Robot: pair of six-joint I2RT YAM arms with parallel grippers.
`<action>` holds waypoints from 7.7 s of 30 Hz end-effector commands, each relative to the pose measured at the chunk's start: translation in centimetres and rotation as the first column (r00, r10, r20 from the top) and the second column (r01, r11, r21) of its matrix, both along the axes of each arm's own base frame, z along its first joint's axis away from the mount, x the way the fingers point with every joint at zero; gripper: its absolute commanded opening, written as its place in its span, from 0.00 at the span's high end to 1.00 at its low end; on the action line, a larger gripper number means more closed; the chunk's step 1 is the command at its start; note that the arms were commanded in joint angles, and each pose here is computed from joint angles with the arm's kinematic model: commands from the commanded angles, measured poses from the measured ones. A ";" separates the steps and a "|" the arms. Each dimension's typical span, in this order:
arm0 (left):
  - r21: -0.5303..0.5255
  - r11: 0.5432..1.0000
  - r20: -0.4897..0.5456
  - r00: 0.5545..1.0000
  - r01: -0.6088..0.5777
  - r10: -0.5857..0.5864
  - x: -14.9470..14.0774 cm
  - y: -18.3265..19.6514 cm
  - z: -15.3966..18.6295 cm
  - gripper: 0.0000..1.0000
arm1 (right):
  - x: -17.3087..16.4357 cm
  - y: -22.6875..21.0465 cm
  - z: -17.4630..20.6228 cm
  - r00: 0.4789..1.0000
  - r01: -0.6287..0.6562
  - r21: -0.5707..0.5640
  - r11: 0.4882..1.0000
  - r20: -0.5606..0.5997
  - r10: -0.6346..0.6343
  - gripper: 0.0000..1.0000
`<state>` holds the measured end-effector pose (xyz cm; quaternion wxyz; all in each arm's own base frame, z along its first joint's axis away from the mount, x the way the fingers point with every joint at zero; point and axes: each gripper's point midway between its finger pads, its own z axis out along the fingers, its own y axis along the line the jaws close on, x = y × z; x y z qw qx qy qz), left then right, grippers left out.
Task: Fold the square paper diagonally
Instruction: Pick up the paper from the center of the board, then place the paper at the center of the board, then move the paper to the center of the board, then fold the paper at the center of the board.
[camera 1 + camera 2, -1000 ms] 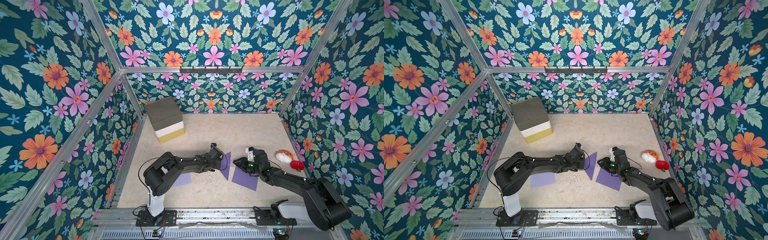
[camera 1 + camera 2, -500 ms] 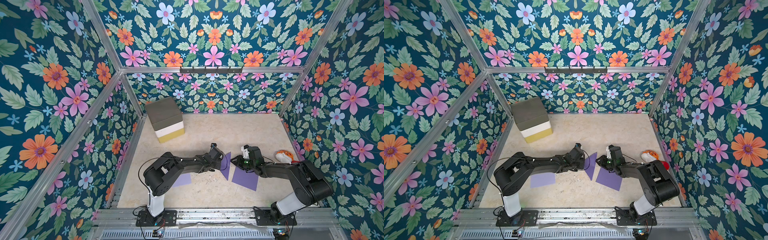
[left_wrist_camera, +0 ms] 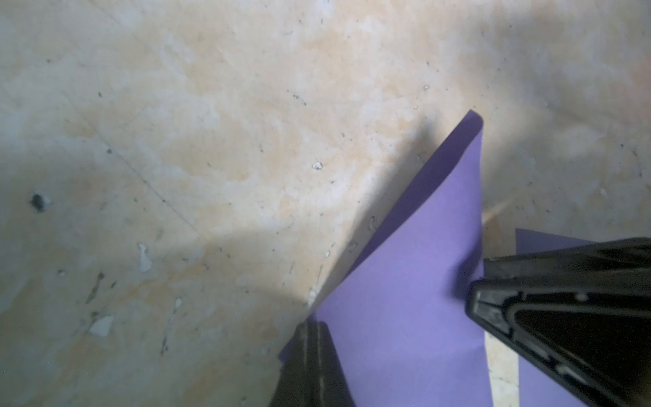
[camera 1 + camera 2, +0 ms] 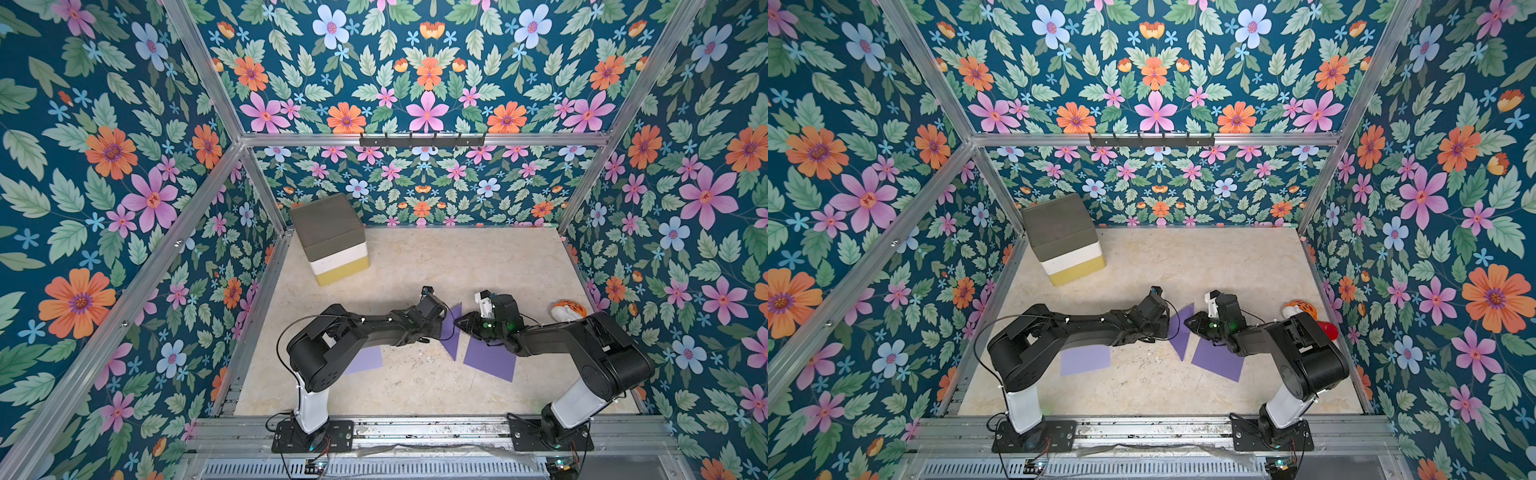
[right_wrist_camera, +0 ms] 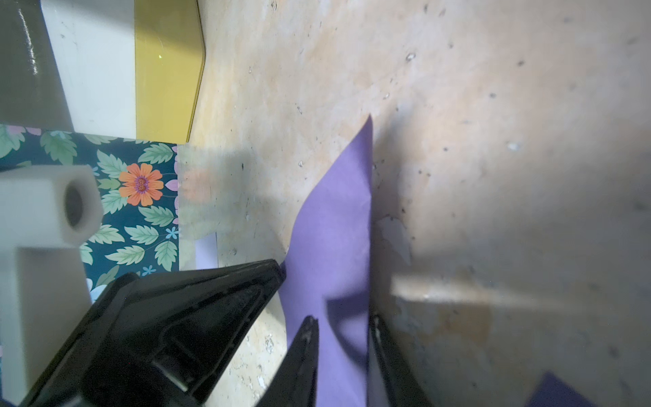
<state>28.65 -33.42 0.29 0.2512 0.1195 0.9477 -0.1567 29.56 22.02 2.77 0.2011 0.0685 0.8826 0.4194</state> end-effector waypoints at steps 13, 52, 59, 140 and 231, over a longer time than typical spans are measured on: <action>0.313 0.950 -0.171 0.985 0.022 0.034 -4.3 7.6 -3.0 1.00 | 0.3 1.1 3.2 0.996 -0.001 0.142 0.990 0.085 -0.012 1.00; -0.360 0.824 0.170 0.838 -0.437 0.519 1.1 14.1 13.2 0.76 | 17.5 -3.8 2.9 0.531 0.843 0.101 0.528 -0.005 -0.847 0.72; -0.324 0.822 0.171 0.826 -0.468 0.538 1.6 14.3 12.8 0.80 | 15.5 -3.3 1.8 0.588 0.809 0.011 0.588 -0.027 -0.809 0.61; -0.468 0.884 -0.140 0.986 0.012 -0.088 -7.4 -7.3 3.6 0.76 | -6.7 -12.1 2.4 0.877 0.455 -0.333 0.826 0.007 -0.480 0.56; -0.139 0.982 -0.153 0.982 -0.131 0.110 -7.9 4.4 -1.4 1.00 | -7.3 -9.3 -1.1 0.958 0.165 -0.672 0.722 -0.064 -0.279 0.64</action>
